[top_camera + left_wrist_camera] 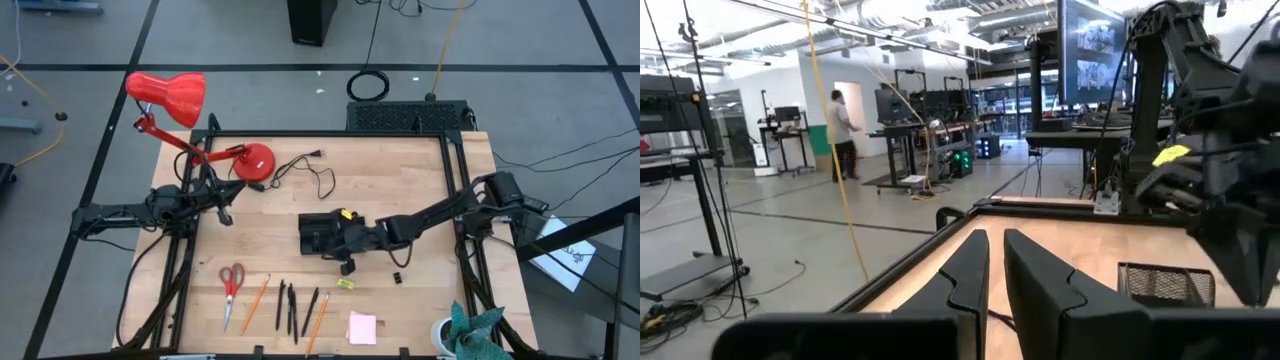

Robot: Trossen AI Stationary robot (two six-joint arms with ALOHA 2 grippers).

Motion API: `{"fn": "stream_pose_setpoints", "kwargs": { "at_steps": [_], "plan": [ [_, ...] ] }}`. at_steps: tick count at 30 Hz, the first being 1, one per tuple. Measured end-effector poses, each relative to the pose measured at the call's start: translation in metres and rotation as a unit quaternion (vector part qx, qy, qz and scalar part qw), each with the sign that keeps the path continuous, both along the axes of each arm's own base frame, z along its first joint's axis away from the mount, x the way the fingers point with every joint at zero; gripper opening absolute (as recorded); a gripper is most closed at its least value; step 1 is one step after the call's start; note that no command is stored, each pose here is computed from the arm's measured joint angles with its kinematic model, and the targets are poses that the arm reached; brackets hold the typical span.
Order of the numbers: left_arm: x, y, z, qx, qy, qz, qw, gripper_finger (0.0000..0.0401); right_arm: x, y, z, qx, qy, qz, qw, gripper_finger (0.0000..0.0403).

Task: Pick and place office supplies into organizer
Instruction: Put the black binder clip into the desk organizer

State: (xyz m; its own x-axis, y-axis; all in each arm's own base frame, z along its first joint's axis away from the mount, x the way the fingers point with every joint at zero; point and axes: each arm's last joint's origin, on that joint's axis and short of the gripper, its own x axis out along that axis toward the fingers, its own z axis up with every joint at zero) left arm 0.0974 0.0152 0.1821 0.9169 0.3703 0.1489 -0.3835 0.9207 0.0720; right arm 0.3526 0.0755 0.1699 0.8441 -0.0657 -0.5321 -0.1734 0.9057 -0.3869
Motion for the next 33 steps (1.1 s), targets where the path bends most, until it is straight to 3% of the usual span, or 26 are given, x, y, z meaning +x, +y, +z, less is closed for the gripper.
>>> {"fn": "stream_pose_setpoints", "kwargs": {
  "at_steps": [18,24,33],
  "plan": [
    [0.0,0.0,0.0,0.0,-0.001,0.0,1.0,0.004,0.004,-0.013,-0.025,0.029,0.053,-0.015,0.998,0.0],
    [0.0,0.0,0.0,0.0,0.0,0.0,1.0,0.004,0.004,-0.011,-0.025,0.05,0.058,0.014,0.997,0.0002],
    [0.0,0.0,0.0,0.0,0.0,0.0,1.0,0.004,0.003,-0.01,-0.026,0.057,0.067,0.026,0.996,0.0061]
  ]
}}
